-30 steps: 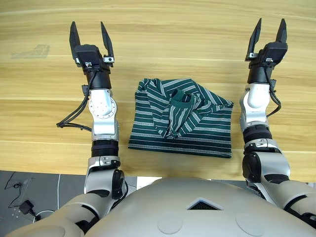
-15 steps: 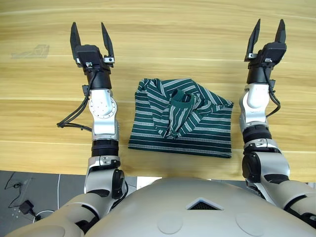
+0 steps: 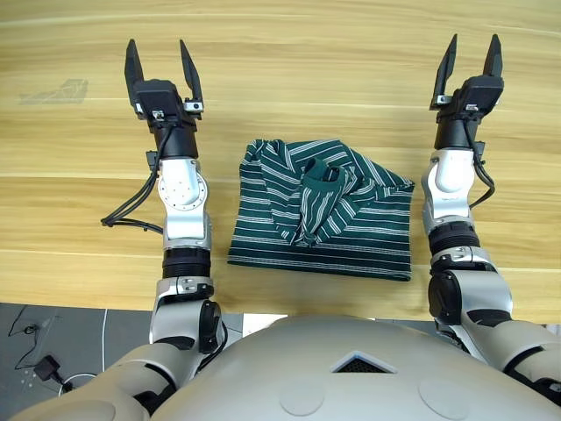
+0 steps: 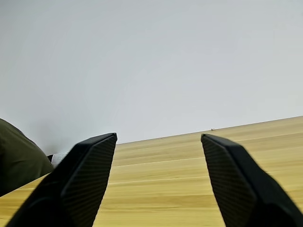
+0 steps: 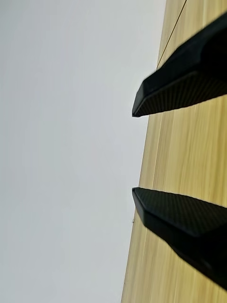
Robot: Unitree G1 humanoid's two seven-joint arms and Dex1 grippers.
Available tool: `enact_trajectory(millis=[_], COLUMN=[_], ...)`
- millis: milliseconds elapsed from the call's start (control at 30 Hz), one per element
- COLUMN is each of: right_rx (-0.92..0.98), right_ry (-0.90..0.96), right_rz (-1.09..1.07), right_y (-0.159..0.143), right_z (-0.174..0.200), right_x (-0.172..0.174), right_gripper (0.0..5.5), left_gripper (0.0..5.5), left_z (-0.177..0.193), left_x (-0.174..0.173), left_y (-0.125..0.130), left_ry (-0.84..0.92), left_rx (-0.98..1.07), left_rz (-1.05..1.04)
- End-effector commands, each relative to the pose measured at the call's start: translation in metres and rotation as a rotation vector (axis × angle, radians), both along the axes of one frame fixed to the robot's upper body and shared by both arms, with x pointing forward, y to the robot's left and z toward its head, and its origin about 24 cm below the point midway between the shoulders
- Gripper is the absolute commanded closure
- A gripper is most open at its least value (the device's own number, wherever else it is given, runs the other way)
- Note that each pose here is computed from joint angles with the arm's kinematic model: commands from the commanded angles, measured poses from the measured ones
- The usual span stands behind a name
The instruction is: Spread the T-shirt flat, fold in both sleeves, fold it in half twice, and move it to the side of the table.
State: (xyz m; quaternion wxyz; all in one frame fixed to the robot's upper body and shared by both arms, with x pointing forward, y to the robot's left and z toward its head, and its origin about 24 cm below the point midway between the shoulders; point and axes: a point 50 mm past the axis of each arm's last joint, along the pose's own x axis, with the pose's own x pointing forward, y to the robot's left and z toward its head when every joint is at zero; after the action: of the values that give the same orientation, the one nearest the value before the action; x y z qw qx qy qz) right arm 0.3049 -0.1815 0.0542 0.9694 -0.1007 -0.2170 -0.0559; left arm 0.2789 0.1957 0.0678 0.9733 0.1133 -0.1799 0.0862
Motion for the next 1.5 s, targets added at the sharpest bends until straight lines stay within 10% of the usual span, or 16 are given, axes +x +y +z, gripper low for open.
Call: enact_trajectory(millis=[33, 333, 533, 733, 900, 1500], right_rx=[-0.009, -0.030, -0.251, -0.341, -0.575, -0.517], right_ry=[-0.014, -0.039, 0.029, 0.270, 0.291, 0.302], right_rz=[0.003, 0.227, 0.824, 1.084, 1.086, 0.995], right_y=[0.000, 0.010, 0.073, 0.073, 0.100, 0.117], right_z=[0.002, 0.008, 0.013, 0.004, -0.010, -0.028], right_x=[0.001, -0.014, -0.117, -0.159, -0.170, -0.173], right_gripper=[2.74, 2.74, 2.74, 2.74, 2.74, 1.61], left_gripper=[2.17, 2.17, 2.17, 2.17, 2.17, 2.17], left_z=[0.004, 0.003, 0.005, 0.004, 0.003, 0.000], left_x=[0.004, 0.007, 0.008, 0.013, 0.014, 0.010], left_y=[-0.003, -0.017, -0.022, -0.022, -0.020, -0.016], left_ry=[-0.016, -0.017, -0.011, 0.002, 0.009, 0.010], left_rx=[0.004, -0.007, -0.039, -0.045, -0.048, -0.049], left_rz=[-0.008, -0.009, 0.007, 0.011, 0.023, 0.038])
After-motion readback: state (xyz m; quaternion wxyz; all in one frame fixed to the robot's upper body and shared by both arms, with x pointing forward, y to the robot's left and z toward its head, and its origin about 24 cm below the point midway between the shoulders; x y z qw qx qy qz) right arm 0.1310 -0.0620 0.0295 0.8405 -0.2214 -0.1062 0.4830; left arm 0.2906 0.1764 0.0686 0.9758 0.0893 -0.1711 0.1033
